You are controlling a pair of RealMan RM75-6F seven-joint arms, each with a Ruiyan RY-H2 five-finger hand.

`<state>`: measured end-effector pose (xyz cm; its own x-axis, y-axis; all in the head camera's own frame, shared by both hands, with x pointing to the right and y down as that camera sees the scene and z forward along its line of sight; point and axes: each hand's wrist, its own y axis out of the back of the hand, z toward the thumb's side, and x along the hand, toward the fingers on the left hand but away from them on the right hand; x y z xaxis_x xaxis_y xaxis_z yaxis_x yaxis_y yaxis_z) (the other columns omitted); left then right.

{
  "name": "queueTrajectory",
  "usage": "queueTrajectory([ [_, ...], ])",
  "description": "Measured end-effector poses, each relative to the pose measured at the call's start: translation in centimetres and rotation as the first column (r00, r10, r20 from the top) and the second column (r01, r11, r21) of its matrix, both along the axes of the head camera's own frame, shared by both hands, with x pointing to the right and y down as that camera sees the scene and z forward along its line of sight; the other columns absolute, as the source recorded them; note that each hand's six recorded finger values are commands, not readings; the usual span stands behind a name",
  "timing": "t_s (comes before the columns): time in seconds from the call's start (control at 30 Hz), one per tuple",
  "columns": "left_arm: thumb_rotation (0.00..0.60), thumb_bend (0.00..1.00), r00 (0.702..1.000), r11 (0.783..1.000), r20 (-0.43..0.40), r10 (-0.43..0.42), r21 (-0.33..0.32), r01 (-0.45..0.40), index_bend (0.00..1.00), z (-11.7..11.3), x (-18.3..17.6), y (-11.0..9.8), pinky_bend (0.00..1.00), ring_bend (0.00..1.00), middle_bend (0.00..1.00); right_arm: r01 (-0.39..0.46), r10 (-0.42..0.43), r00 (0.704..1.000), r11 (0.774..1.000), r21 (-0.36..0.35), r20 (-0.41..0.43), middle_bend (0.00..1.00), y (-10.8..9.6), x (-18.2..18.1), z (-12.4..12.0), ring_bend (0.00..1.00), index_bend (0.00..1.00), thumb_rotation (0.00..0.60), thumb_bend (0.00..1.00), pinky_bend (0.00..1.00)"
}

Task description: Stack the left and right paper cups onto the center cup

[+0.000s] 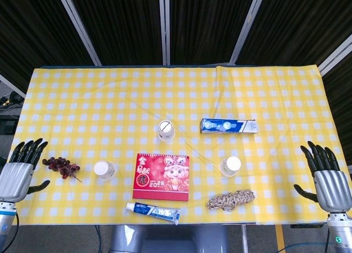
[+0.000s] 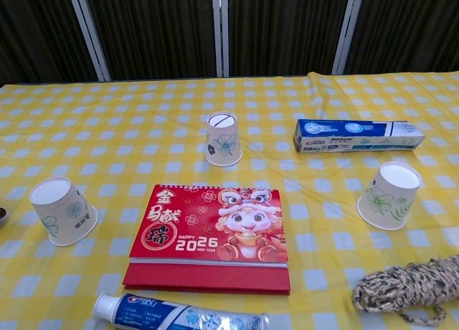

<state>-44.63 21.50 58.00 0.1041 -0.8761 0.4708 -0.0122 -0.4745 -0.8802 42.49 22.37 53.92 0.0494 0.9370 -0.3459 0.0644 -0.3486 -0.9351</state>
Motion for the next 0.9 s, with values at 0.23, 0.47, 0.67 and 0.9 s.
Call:
queueTrajectory([
  [0.23,0.600,0.06,0.995,0.991,-0.069,0.079,-0.099,-0.085,0.25,1.5,3.5,-1.6,0.20,0.15,0.03,-0.006,0.006,0.999,1.000,0.004,0.035,0.00,0.0,0.0,-0.4,0.00,0.06,0.600,0.02,0.00],
  [0.47,0.600,0.07,0.986,0.966,-0.080,0.144,-0.205,-0.158,0.34,3.7,7.1,-2.6,0.21,0.19,0.09,-0.011,0.011,0.998,1.000,0.006,0.062,0.00,-0.1,0.0,-0.7,0.00,0.06,0.600,0.02,0.00],
  [0.67,0.600,0.07,0.984,0.948,-0.077,0.161,-0.264,-0.175,0.35,5.5,9.6,-2.9,0.22,0.20,0.10,-0.021,0.020,0.997,1.000,0.011,0.077,0.00,-0.1,0.2,-1.1,0.00,0.06,0.600,0.02,0.00],
  [0.9,0.600,0.07,0.984,0.947,-0.077,0.160,-0.268,-0.174,0.31,6.6,11.6,-3.3,0.22,0.19,0.07,-0.028,0.027,0.996,1.000,0.010,0.088,0.00,-0.2,0.3,-1.2,0.00,0.07,0.600,0.02,0.00],
])
